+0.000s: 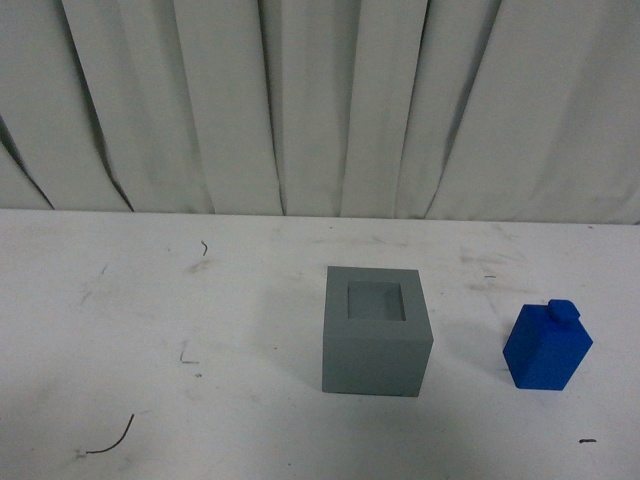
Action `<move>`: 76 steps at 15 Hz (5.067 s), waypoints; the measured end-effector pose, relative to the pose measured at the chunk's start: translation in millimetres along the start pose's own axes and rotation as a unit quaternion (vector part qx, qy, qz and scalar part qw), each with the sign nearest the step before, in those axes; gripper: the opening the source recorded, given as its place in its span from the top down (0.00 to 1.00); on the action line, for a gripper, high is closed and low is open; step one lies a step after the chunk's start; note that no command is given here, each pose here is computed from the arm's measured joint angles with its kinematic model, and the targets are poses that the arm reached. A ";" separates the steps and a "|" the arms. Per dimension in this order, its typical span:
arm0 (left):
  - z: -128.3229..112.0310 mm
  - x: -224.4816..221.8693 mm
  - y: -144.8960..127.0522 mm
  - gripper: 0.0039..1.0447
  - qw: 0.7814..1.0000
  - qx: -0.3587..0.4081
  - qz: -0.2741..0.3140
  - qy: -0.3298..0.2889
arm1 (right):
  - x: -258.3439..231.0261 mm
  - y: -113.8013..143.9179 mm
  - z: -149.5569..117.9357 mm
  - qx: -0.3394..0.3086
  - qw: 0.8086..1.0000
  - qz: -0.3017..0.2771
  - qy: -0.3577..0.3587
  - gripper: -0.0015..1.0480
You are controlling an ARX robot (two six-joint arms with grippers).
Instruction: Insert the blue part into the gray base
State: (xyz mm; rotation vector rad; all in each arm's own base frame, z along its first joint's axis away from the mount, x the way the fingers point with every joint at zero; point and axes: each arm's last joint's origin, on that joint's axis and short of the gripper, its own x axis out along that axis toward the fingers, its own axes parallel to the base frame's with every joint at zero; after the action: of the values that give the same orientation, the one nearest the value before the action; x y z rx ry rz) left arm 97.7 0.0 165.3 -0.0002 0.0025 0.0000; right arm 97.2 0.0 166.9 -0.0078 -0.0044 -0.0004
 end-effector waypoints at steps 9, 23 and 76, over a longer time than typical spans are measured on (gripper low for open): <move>0.0 0.0 0.0 0.06 1.000 0.000 0.000 0.000 | 0.0 0.0 0.0 0.000 1.000 0.000 0.000 0.06; 0.0 0.0 0.0 0.06 1.000 0.000 0.000 0.000 | 15.3 -14.3 9.4 -0.008 0.999 -0.009 -0.033 0.06; 0.0 0.0 0.0 0.06 1.000 0.000 0.000 0.000 | 320.4 -13.3 -58.7 -0.395 0.622 0.583 0.343 0.55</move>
State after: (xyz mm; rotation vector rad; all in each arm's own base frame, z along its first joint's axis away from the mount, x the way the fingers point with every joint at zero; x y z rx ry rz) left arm 97.7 0.0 165.3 -0.0002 0.0029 0.0000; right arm 417.9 -13.9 109.8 -0.9163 0.7903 1.3353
